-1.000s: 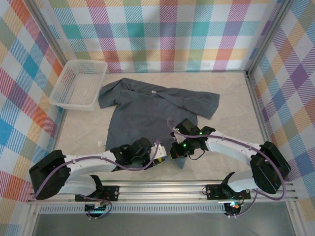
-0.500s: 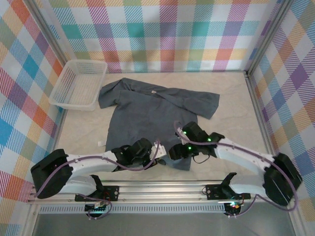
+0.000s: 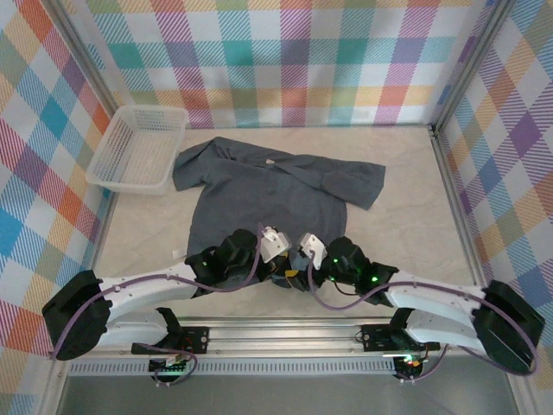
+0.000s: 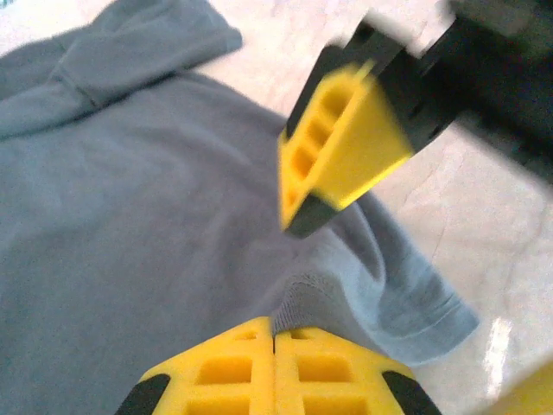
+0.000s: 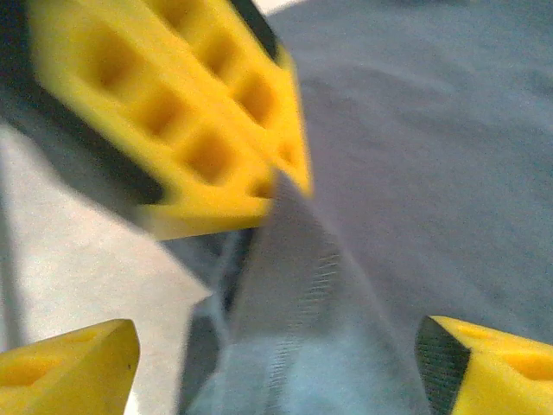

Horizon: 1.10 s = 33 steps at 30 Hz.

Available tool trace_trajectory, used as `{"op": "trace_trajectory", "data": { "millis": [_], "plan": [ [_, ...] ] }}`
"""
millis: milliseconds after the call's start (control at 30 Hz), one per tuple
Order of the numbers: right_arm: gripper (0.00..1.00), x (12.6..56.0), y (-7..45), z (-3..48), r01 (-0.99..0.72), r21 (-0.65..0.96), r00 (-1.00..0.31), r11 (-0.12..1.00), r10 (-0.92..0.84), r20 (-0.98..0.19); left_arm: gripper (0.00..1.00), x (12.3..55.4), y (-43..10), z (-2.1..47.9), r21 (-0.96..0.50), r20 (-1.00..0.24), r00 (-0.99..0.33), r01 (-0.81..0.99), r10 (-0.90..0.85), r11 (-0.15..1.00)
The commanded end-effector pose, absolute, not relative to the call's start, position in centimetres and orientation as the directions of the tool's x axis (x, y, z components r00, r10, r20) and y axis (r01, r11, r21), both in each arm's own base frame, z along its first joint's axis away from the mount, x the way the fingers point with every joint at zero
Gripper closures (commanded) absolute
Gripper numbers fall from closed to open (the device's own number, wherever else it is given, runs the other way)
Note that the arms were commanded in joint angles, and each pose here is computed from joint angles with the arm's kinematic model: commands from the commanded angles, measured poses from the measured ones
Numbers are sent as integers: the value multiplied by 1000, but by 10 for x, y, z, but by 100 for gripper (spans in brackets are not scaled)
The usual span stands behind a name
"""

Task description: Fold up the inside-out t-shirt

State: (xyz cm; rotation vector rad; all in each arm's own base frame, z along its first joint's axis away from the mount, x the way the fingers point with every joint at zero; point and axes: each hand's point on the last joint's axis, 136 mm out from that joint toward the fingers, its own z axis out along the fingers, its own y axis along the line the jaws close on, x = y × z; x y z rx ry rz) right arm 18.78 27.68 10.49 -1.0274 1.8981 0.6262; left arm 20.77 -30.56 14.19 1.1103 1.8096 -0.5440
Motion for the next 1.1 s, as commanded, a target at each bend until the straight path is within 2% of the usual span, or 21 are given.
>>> {"op": "trace_trajectory", "data": {
  "millis": [0,67,100,133,200,233,300,367,467,533,667,767,833,867,1033,1067],
  "plan": [
    [43,242,271,127,-699,-152,-194,699,-389,-901,100,209,-315,188,56,-931,-133,869,341,491],
    [72,248,274,127,-680,-124,-235,723,-375,-897,100,203,-313,188,62,-928,-122,881,352,469],
    [91,246,279,129,-698,-102,-241,709,-366,-899,100,202,-309,186,70,-922,-122,881,368,469],
    [99,244,282,131,-708,-81,-248,701,-355,-901,100,202,-306,183,77,-915,-126,878,384,473],
    [100,238,283,139,-721,-29,-272,692,-321,-907,97,206,-296,176,105,-903,-133,854,409,510],
    [100,235,282,142,-723,-13,-281,691,-311,-908,80,209,-293,173,113,-900,-139,841,413,529],
    [100,230,280,155,-731,31,-295,682,-275,-915,34,214,-293,159,123,-890,-151,829,431,545],
    [100,224,279,162,-740,71,-314,669,-250,-916,2,222,-301,146,123,-889,-159,820,429,559],
    [100,219,279,171,-758,87,-313,646,-244,-918,0,246,-302,132,132,-901,-188,741,392,659],
    [100,219,274,175,-750,81,-313,656,-245,-917,0,268,-293,128,169,-902,-204,643,380,747],
    [100,219,263,181,-727,81,-316,682,-228,-921,0,303,-270,127,262,-887,-233,454,398,852],
    [100,229,236,174,-634,22,-330,773,-246,-911,4,319,-249,145,248,-902,-244,380,356,891],
    [100,238,211,169,-540,-19,-353,842,-247,-902,16,320,-240,158,201,-916,-248,398,316,895],
    [100,240,202,167,-515,-23,-364,857,-243,-899,27,319,-236,164,182,-920,-246,419,305,890],
    [100,242,182,171,-493,-52,-348,869,-252,-903,99,311,-204,178,145,-901,-313,434,300,889],
    [99,247,171,173,-446,-69,-347,892,-244,-906,100,311,-193,182,128,-896,-342,414,284,901]
  ]
}}
